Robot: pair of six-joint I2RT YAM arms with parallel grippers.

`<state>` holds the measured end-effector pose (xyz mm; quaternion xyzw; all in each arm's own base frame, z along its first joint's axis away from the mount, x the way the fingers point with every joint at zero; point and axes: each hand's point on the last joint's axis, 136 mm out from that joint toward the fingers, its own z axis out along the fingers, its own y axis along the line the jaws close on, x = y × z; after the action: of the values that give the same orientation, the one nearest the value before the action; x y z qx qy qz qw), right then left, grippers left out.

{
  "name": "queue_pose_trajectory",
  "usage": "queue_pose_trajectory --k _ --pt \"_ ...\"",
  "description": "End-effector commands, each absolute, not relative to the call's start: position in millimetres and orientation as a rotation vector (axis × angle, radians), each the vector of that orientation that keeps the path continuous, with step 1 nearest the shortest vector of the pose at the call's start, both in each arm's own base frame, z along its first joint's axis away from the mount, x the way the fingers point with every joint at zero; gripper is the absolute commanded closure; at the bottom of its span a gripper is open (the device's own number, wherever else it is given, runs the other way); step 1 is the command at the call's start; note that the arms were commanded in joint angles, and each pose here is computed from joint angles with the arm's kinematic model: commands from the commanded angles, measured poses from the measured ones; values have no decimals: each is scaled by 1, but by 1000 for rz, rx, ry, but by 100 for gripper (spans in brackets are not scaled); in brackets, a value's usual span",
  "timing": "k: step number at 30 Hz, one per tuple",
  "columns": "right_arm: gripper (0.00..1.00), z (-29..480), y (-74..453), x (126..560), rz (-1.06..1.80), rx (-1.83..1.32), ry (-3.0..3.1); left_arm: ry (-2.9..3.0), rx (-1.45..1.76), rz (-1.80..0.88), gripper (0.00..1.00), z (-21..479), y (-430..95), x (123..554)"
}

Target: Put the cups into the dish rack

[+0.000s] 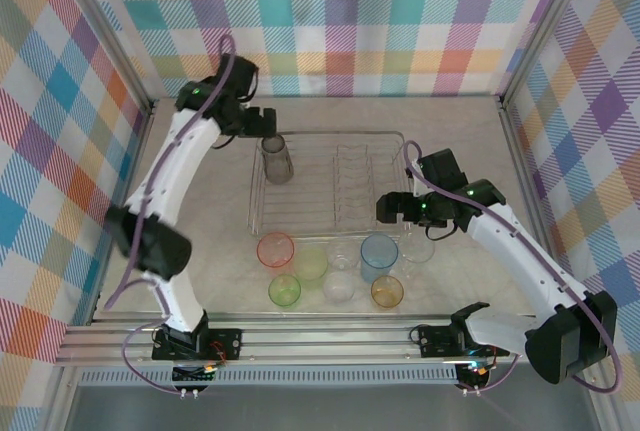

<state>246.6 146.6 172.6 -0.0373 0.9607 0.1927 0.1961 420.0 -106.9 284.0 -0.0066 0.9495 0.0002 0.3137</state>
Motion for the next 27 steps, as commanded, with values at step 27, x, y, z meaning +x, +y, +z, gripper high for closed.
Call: queue_pose_trajectory --k 27 --pt "27 184 314 206 664 -754 2758 2174 -745 -196 0 216 2 219"
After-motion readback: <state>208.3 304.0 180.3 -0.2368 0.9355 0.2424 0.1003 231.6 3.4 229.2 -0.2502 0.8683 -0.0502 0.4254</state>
